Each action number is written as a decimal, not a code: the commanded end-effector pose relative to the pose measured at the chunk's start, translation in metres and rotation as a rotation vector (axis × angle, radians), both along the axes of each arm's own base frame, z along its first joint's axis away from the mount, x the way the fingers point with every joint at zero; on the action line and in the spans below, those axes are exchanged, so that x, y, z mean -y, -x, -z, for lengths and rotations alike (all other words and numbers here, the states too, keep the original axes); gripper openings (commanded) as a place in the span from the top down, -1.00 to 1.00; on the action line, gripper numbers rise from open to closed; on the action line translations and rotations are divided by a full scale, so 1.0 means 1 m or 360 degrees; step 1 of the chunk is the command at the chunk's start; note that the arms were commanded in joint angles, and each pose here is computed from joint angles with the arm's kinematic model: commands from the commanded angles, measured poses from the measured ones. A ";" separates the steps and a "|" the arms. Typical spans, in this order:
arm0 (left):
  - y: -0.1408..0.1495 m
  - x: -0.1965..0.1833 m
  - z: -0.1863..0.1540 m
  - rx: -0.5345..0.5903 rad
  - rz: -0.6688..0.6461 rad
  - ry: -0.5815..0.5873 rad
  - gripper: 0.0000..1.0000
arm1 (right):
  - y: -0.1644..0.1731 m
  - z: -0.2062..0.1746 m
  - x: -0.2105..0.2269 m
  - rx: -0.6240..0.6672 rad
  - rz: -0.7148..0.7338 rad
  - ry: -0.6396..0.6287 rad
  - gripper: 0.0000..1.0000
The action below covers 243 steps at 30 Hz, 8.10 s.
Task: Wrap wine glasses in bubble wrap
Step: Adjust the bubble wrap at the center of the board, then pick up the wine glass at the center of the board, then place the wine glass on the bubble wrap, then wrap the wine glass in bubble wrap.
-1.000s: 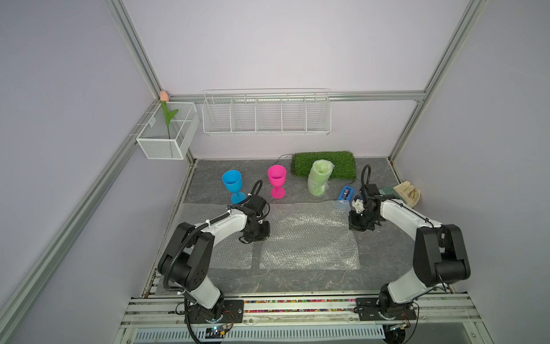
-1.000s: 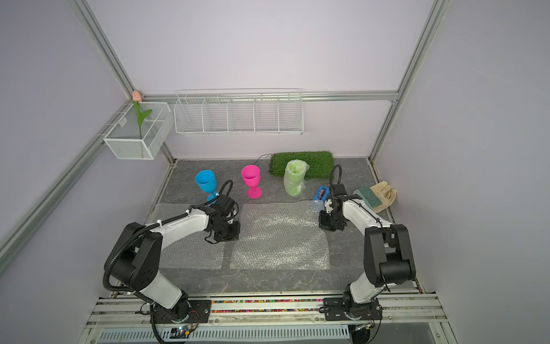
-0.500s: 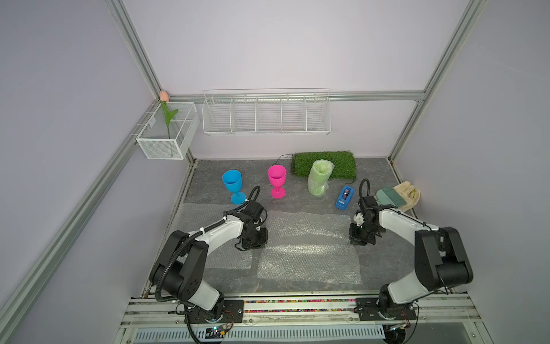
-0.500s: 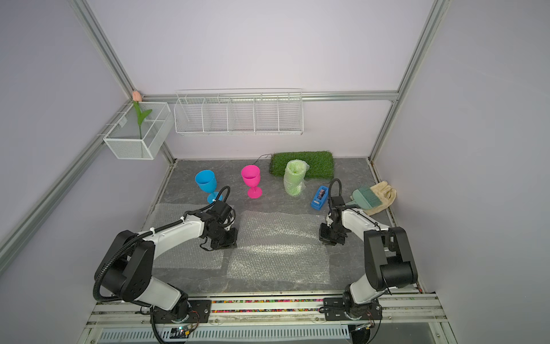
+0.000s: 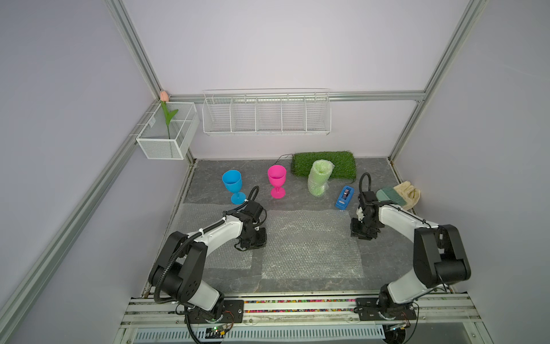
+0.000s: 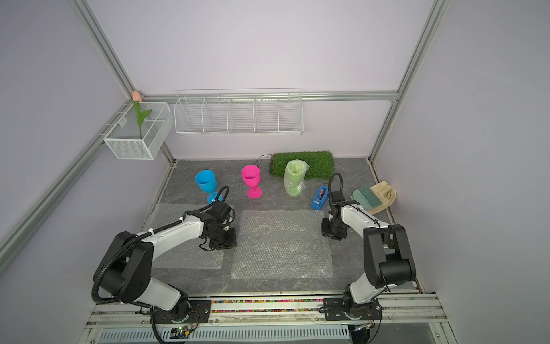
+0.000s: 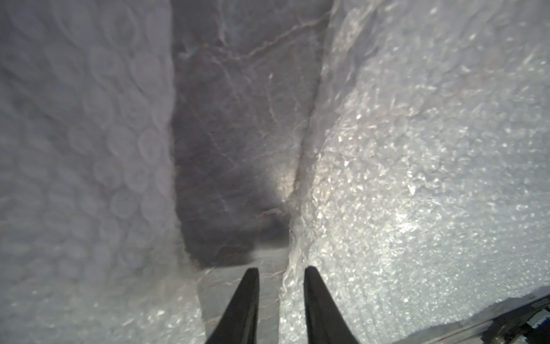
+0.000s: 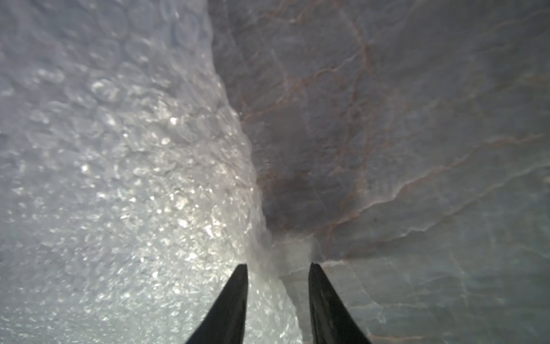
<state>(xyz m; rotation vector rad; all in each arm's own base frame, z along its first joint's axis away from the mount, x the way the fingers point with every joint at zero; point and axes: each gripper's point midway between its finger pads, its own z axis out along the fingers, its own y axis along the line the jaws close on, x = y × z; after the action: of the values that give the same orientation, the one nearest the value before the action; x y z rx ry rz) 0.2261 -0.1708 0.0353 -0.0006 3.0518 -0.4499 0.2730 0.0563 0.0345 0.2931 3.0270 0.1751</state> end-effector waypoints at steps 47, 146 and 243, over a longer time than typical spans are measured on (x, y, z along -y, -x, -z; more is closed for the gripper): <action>-0.082 -0.094 -0.174 0.1213 0.0011 -0.0429 -0.99 | -0.206 -0.159 -0.326 0.1863 -0.1266 -0.0557 -0.77; 0.006 0.024 0.016 0.0034 0.0076 0.0315 0.36 | 0.047 -0.039 -0.315 -0.0442 -0.0598 -0.1168 -0.51; 0.001 0.190 -0.075 0.0280 0.0512 0.0540 1.00 | 0.010 -0.052 -0.231 0.0019 -0.0286 -0.1197 0.30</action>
<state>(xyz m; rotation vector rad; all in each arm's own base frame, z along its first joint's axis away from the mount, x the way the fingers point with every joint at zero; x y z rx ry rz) 0.2161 -0.3575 0.0941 0.5266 2.8420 -0.8989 0.2645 0.2807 0.0828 0.0574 2.8332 1.2456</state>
